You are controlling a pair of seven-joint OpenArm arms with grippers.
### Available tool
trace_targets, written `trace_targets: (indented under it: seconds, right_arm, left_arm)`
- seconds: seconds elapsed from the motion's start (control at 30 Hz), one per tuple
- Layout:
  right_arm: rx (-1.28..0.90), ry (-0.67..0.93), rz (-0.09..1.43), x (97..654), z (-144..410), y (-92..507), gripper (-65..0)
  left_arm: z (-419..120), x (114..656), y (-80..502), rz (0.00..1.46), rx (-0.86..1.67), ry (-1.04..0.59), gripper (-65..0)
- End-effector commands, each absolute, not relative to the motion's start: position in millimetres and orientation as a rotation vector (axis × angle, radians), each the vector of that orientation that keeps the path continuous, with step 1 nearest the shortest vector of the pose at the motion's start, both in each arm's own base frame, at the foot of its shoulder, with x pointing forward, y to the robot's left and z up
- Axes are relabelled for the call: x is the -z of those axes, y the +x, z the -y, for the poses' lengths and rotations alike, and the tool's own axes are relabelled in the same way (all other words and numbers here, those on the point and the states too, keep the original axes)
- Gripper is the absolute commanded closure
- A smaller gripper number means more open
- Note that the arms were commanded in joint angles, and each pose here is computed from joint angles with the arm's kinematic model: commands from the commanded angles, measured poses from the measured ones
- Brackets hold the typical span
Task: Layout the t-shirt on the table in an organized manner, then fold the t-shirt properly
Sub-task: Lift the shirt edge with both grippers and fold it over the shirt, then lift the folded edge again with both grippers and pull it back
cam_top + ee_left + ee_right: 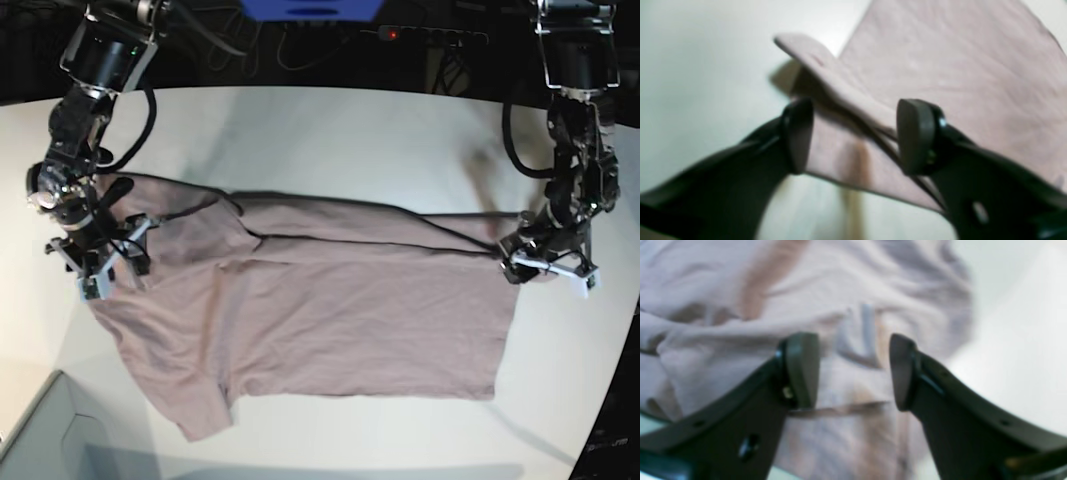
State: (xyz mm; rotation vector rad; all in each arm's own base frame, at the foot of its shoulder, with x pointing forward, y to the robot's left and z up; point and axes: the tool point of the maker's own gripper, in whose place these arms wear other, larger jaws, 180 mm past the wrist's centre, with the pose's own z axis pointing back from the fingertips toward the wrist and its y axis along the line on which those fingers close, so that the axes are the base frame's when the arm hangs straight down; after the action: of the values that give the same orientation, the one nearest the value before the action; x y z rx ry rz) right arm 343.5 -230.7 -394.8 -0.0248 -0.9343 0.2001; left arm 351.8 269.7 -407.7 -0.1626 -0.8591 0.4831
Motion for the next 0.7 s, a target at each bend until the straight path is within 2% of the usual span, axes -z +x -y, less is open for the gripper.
trace_targets:
  seconds: [0.0,0.33,0.53,0.67]
  right_arm:
    - [-0.206,-0.049,0.996,375,238,349,-34.7]
    - [-0.222,-0.079,0.952,384,235,299,-34.7]
    - [-0.219,-0.073,0.901,400,234,278,-34.7]
    - [-0.15,-0.112,0.889,401,259,267,-35.1]
  left_arm:
    - [-283,395,353,0.907,-0.501,-0.146,-42.2]
    - [-297,439,308,0.797,-0.616,-0.12,-42.2]
    - [-300,450,316,0.768,-0.651,-0.128,-42.2]
    - [-301,455,319,0.752,-0.666,-0.131,-42.1]
